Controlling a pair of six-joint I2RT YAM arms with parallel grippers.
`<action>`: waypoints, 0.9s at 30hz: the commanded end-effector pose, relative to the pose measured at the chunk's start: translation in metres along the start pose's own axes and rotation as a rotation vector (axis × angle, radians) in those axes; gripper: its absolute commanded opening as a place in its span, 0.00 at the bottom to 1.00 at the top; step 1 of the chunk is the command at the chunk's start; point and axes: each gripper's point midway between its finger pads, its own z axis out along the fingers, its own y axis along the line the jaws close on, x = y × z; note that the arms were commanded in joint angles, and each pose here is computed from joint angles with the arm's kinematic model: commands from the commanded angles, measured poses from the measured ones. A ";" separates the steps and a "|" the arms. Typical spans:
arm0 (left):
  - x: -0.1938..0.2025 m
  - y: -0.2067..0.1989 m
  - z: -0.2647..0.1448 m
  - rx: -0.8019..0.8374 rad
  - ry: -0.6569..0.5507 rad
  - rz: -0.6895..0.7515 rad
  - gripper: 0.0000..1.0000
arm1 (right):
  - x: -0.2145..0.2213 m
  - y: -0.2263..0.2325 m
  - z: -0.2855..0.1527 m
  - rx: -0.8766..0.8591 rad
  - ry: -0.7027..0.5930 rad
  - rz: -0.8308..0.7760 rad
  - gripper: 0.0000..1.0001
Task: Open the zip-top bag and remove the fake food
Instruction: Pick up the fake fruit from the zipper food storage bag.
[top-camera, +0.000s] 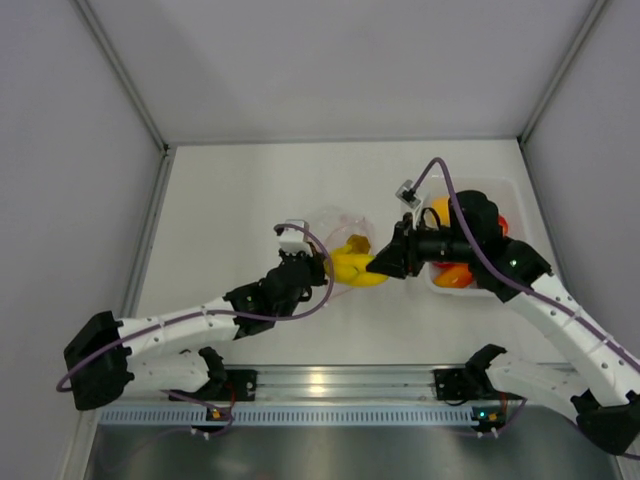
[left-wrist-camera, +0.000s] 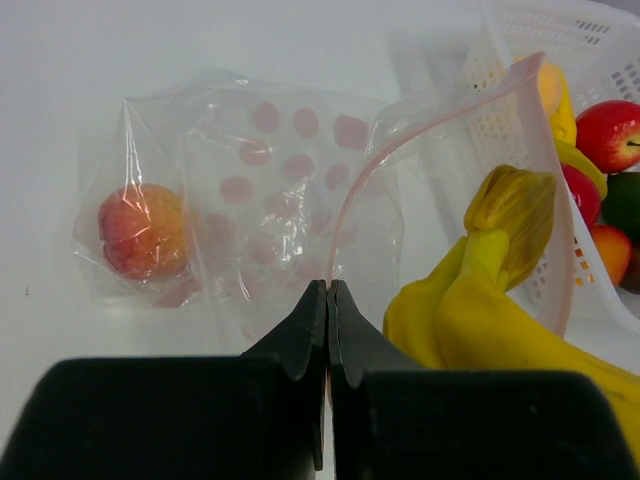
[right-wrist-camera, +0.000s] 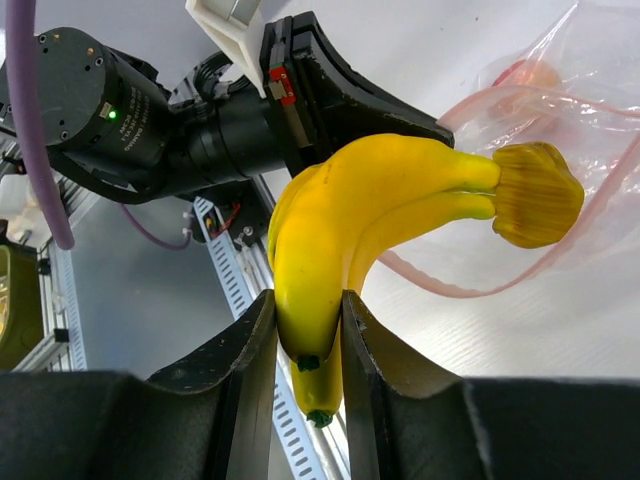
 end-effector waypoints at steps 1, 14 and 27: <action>-0.026 -0.024 -0.009 0.106 -0.031 -0.071 0.00 | -0.020 0.011 -0.007 -0.064 -0.079 -0.080 0.00; -0.031 -0.018 -0.021 0.137 -0.029 -0.083 0.00 | -0.030 0.013 -0.018 -0.065 -0.113 -0.080 0.00; -0.041 -0.021 -0.021 0.154 -0.041 -0.092 0.00 | -0.028 0.041 -0.030 -0.195 -0.109 -0.108 0.00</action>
